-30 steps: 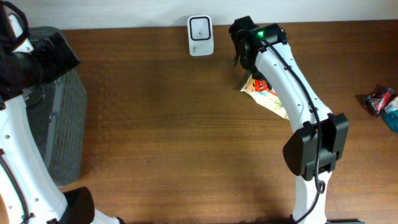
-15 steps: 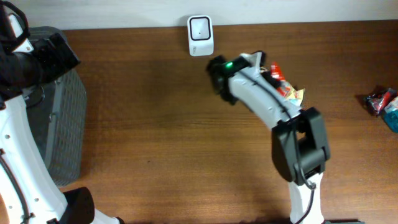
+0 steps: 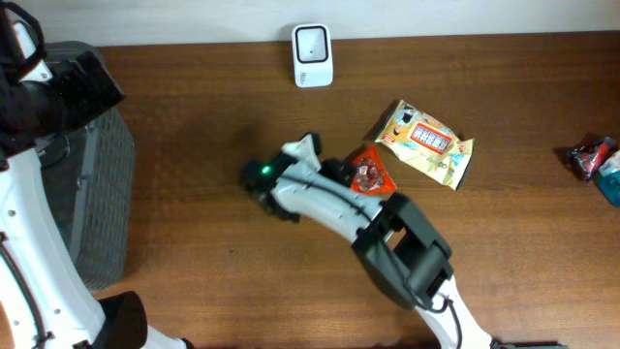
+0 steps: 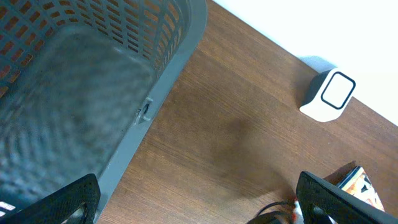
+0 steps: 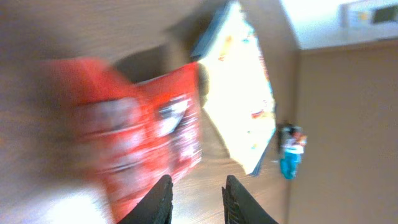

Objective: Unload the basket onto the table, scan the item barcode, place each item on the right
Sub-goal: 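Open the right gripper and retract the right arm to the right, then reach the left gripper to the red candy bag and grasp it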

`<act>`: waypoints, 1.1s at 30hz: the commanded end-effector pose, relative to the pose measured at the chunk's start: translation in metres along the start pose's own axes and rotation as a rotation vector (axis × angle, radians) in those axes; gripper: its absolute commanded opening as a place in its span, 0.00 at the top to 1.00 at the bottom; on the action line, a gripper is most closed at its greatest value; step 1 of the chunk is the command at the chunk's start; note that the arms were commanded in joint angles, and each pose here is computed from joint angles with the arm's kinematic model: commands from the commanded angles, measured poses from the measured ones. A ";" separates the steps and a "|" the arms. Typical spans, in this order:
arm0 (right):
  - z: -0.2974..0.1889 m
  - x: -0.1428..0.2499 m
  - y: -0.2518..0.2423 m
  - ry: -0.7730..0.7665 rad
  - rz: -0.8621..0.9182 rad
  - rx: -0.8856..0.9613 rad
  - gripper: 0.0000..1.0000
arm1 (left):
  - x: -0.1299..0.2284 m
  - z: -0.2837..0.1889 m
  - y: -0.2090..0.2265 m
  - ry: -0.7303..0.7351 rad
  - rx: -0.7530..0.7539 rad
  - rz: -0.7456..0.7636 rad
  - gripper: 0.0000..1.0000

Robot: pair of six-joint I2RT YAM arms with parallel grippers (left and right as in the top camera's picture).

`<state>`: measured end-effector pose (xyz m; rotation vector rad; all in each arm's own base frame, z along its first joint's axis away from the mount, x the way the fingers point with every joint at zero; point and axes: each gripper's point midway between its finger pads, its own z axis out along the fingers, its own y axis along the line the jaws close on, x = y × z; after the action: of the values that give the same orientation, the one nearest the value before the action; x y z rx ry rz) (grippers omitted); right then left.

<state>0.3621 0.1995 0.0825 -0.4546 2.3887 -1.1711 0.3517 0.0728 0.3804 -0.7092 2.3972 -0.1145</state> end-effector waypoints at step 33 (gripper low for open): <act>0.191 0.108 -0.264 0.777 0.985 -0.611 0.02 | 0.001 -0.001 -0.009 0.012 0.057 -0.032 0.01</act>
<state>0.3951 -0.1311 0.1526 1.0492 2.9651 -0.2993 0.3523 0.0707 0.3807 -0.7086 2.3965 -0.1340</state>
